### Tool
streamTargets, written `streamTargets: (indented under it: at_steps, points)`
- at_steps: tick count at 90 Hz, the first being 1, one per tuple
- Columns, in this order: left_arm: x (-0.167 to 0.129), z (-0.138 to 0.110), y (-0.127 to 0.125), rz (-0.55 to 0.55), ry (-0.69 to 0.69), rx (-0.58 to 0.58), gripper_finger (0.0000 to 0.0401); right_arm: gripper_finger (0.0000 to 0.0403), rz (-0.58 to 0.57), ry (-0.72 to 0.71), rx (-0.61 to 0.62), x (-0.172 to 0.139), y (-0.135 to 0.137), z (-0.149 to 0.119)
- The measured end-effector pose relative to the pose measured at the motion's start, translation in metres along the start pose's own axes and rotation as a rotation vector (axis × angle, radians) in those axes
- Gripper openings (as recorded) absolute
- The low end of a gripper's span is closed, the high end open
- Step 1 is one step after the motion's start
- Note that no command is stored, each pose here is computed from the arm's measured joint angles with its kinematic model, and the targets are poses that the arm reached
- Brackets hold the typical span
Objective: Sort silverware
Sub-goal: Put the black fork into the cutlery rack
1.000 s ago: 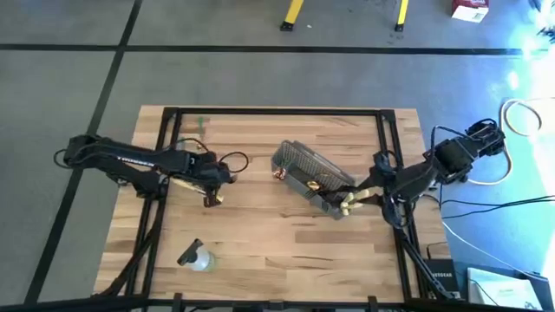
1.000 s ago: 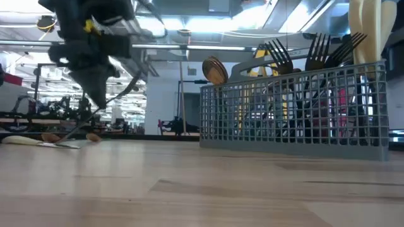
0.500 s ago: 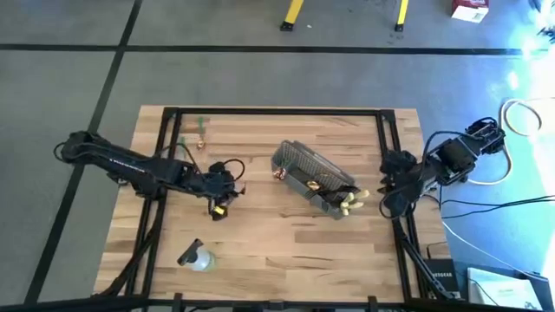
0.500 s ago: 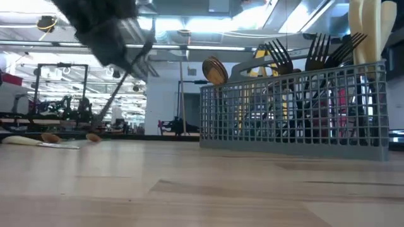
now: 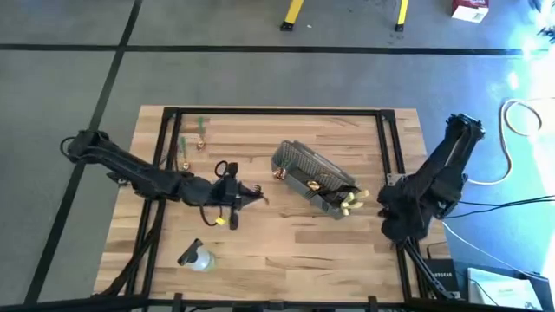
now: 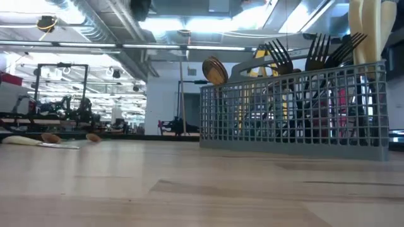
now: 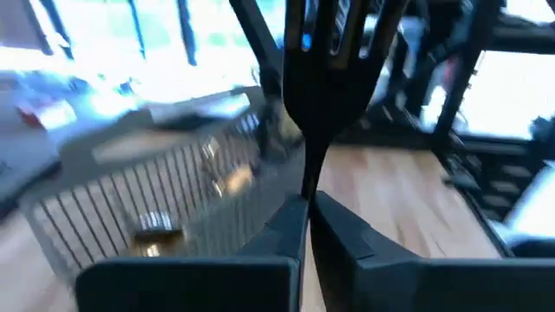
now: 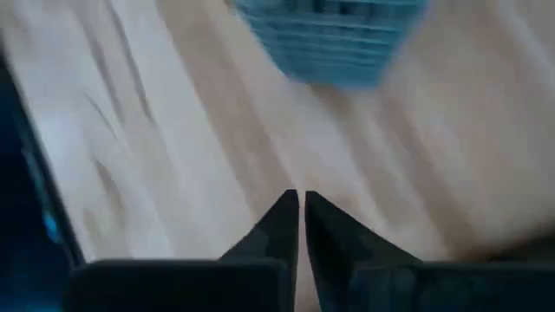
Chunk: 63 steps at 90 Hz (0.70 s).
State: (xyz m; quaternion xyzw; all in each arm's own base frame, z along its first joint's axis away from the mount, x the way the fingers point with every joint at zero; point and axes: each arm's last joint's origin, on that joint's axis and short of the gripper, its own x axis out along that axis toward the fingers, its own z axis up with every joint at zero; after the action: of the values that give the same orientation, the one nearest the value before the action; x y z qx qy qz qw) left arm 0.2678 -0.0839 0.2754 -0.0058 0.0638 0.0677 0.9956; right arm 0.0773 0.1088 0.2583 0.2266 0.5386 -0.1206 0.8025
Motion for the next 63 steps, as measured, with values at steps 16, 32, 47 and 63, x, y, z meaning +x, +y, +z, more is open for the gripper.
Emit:
streamTargets:
  at_steps: [16,32,47,63]
  points:
    - [0.034,-0.002,-0.015,0.012,-0.219,0.063,0.0000,0.0002,0.041,-0.187,0.064,0.042,-0.001,-0.024]
    - [0.078,-0.001,-0.024,0.067,-0.216,0.136,0.0000,0.0000,-0.074,-0.314,0.093,0.077,-0.015,-0.034]
    - [0.120,0.012,-0.030,0.178,-0.248,0.169,0.0000,0.0000,-0.144,-0.437,0.183,0.097,-0.023,-0.035]
    - [0.154,0.020,-0.034,0.187,-0.282,0.196,0.0000,0.0000,-0.147,-0.536,0.185,0.111,-0.016,-0.031]
